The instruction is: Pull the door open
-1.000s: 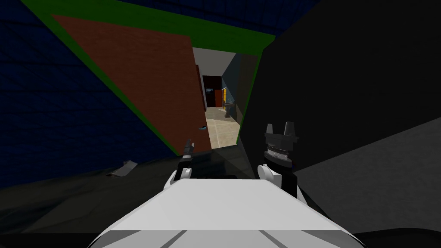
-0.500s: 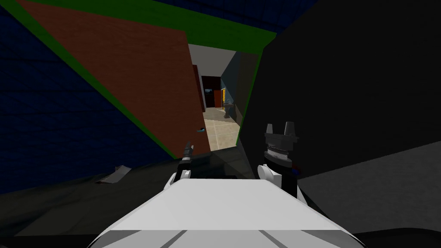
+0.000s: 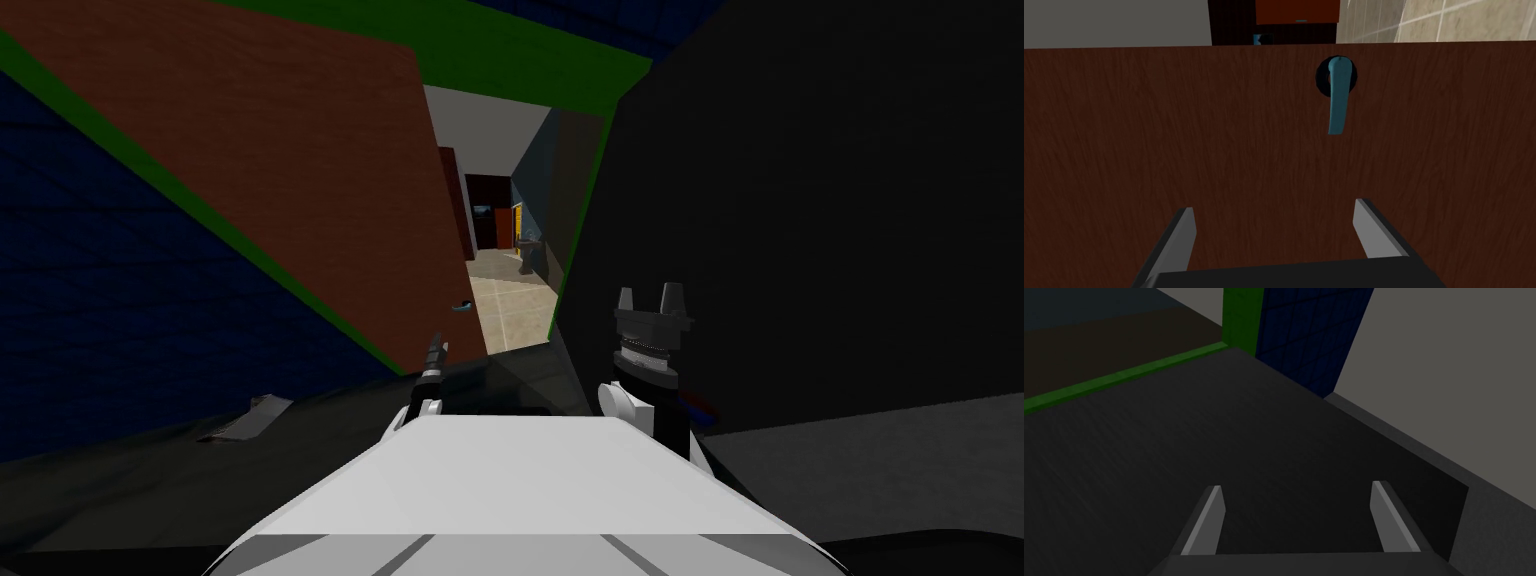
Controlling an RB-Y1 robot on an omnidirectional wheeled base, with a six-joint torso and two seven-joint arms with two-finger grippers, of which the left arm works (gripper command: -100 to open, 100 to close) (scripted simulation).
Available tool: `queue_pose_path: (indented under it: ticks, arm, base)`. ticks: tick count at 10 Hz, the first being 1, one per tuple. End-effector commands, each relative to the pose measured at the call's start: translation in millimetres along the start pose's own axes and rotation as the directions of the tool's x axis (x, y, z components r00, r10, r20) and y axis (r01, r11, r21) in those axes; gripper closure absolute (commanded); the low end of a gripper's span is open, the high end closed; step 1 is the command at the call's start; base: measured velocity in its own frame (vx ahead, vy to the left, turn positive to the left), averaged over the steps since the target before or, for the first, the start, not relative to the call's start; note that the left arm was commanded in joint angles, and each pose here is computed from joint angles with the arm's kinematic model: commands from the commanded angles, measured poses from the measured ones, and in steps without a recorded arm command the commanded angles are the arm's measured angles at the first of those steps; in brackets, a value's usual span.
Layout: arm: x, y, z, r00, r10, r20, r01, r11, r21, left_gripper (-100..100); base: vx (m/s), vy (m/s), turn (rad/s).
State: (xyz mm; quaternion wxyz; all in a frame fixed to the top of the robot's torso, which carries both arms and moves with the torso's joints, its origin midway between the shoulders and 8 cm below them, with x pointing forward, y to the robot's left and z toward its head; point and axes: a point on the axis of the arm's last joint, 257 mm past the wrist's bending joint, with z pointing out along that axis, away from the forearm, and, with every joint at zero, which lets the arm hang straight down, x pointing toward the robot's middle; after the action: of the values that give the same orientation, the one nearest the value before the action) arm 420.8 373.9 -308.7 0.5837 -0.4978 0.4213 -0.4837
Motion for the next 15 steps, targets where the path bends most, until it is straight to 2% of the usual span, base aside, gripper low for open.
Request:
queue_pose_path:
  ticks: [1,6,15]
  arm:
    - [-3.4,8.5,-1.5,1.0000,0.000,0.007,0.000,0.9999,-0.015,-100]
    - [-13.9,31.4,-10.2,0.9996,0.001,0.027,0.000,0.9984,-0.057,-100]
    - [-32.6,72.7,-30.9,0.9977,0.001,0.068,0.008,0.9905,-0.137,-100]
  base:
    - [0.090,-0.011,-0.020]
    - [0.100,-0.003,-0.019]
    - [0.121,0.003,-0.021]
